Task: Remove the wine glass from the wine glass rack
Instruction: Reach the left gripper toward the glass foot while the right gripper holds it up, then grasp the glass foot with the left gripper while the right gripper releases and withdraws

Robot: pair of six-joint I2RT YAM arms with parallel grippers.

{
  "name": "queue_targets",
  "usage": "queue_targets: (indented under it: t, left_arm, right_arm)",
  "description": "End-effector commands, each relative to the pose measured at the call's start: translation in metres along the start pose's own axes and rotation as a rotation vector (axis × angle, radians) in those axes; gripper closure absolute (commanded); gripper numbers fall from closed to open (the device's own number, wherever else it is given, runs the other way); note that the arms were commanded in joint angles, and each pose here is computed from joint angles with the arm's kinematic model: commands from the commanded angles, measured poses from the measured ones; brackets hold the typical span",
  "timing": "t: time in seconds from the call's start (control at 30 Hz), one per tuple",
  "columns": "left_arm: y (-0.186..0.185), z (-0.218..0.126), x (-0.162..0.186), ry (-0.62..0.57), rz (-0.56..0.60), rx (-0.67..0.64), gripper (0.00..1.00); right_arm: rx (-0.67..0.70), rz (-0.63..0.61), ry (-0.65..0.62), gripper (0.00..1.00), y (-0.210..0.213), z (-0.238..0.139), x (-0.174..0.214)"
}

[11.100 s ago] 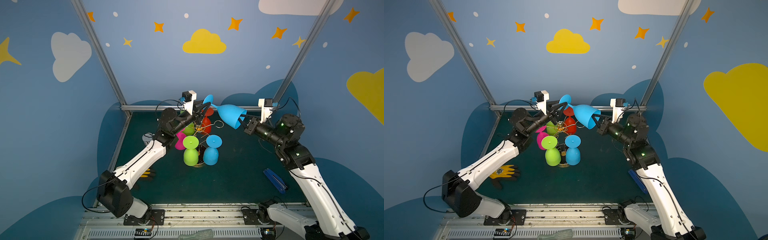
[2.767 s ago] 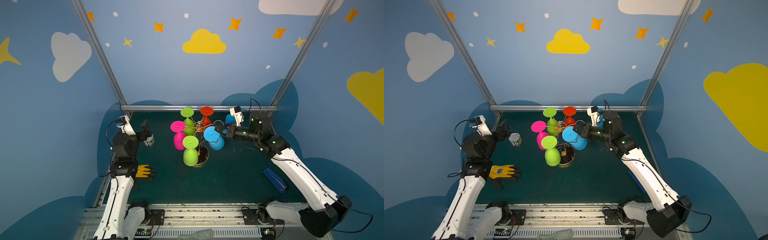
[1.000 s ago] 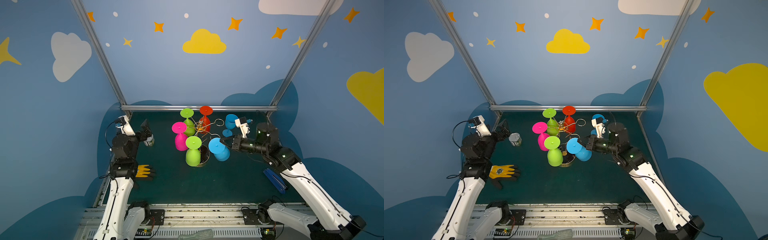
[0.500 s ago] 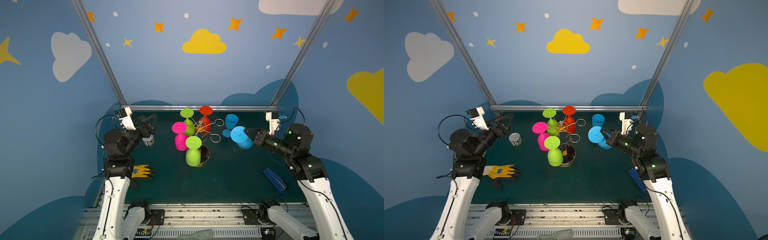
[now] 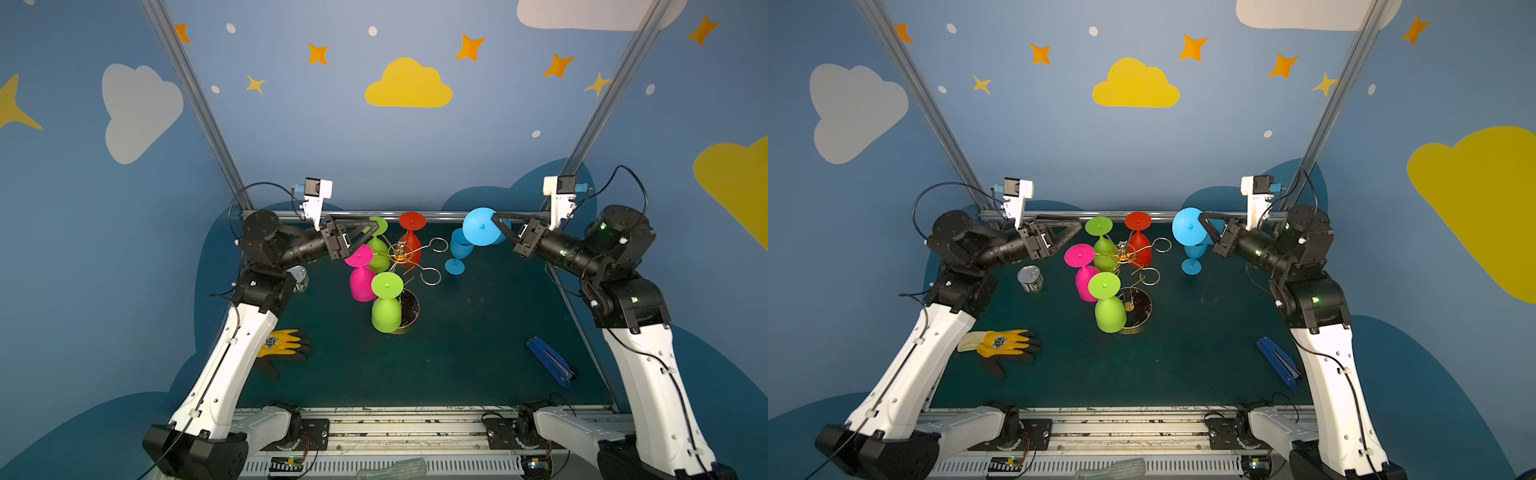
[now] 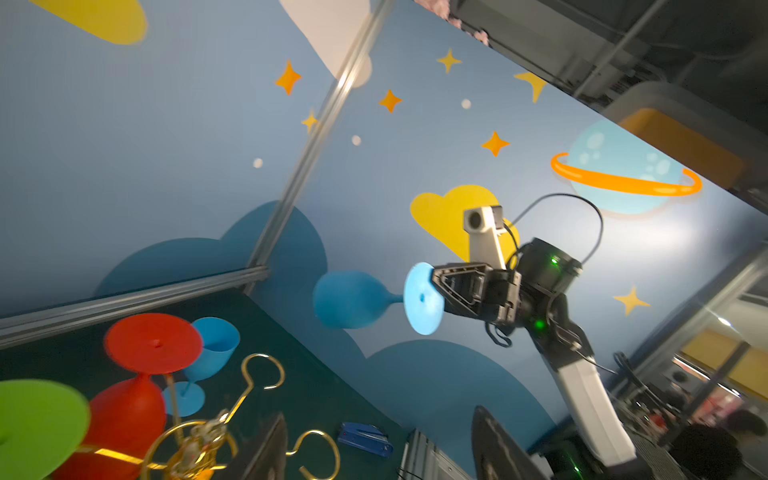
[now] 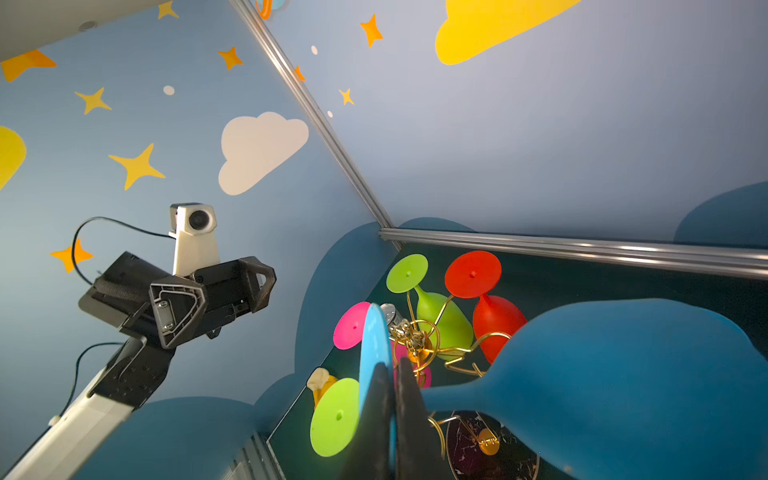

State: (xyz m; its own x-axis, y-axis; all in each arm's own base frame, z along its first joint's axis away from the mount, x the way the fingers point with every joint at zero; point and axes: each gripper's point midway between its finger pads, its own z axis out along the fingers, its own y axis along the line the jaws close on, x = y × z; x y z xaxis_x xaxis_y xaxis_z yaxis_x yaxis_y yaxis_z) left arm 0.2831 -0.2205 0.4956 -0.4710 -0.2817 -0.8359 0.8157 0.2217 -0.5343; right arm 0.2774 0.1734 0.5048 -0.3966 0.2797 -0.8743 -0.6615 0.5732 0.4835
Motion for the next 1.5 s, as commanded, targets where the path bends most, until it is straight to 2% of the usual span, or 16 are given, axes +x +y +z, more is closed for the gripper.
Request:
queue_targets:
  t: [0.0,0.33,0.57,0.87,0.97,1.1,1.23,1.47]
  left_arm:
    - [-0.013,0.024,0.012,0.098,-0.012,0.105,0.32]
    - [-0.024,0.08,0.026,0.193,-0.015,0.229,0.36]
    - [-0.041,0.091,0.029,0.211,-0.005,0.29,0.39]
    - [-0.044,0.094,0.037,0.236,-0.018,0.3,0.46]
    - [-0.045,0.095,0.038,0.239,-0.025,0.306,0.55]
    - [-0.047,0.095,0.037,0.234,-0.027,0.313,0.73]
    - [-0.047,0.097,0.036,0.232,-0.043,0.315,0.77]
    - [-0.053,0.094,0.029,0.206,-0.06,0.318,0.95]
  right_arm:
    - [-0.127,-0.101,-0.018,1.0,0.032,0.001,-0.014]
    - [-0.265,-0.14,0.022,1.0,0.065,0.018,-0.004]
    - [-0.294,-0.124,0.045,1.0,0.071,0.029,0.003]
    - [-0.318,-0.112,0.053,1.0,0.074,0.038,0.007]
    - [-0.33,-0.107,0.06,1.0,0.077,0.04,0.009]
    - [-0.333,-0.104,0.07,1.0,0.078,0.042,0.013]
    - [-0.342,-0.099,0.083,1.0,0.08,0.045,0.017]
    - [-0.324,-0.099,0.096,1.0,0.077,0.044,0.024]
